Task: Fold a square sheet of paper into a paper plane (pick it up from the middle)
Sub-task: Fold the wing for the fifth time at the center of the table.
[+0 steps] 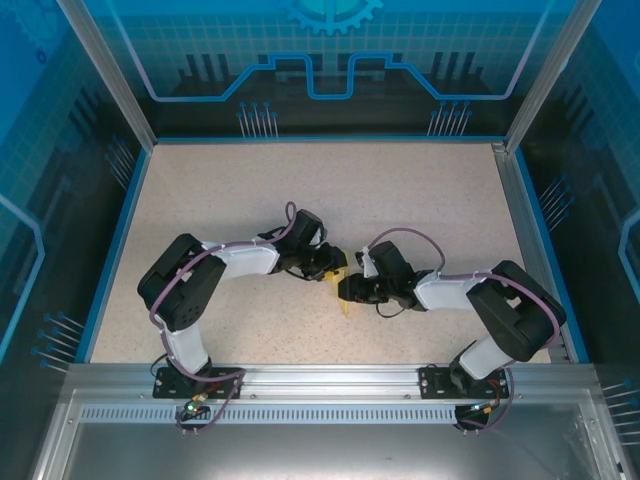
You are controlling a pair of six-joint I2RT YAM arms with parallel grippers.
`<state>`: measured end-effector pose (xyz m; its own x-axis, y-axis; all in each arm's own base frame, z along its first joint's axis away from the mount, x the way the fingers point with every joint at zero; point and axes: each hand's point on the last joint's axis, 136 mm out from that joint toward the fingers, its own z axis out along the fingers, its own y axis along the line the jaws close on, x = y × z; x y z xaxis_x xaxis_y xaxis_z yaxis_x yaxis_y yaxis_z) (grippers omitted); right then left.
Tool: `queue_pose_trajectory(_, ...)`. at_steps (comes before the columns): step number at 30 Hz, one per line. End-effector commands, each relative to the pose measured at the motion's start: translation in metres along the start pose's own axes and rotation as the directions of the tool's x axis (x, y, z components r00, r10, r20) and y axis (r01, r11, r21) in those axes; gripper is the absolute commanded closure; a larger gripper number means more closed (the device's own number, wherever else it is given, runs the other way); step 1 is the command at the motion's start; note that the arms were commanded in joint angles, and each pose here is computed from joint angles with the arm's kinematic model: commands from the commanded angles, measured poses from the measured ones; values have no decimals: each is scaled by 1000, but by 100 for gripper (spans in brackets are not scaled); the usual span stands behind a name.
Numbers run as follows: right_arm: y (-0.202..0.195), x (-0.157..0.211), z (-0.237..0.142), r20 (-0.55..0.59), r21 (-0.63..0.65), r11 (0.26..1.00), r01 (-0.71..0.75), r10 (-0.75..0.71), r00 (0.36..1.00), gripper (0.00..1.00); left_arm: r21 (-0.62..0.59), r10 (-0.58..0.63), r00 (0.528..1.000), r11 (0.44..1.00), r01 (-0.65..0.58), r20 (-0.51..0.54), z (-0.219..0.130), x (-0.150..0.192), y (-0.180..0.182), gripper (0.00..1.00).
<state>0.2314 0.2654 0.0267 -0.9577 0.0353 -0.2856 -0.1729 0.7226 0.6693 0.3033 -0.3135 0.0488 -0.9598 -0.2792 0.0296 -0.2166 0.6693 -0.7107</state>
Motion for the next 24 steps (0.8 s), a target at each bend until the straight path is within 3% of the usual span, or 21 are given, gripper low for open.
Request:
queue_pose_trajectory(1,6,0,4,-12,5,999,38,-38,999,63,20,31,999,999,-30,-21,3,3,-10,63)
queue_pose_trajectory(4,4,-1,5,-8,17,999,32,-31,999,66,18,31,999,999,-30,-22,3,3,-10,63)
queue_pose_trajectory(12,-10,5,10,-19,40,999,-27,28,999,88,8,41,999,999,-41,-18,1,2,-10,63)
queue_pose_trajectory(24,-7,-3,7,6,-88,991,-104,105,994,94,-22,101,994,995,-100,30,-16,-2,-15,51)
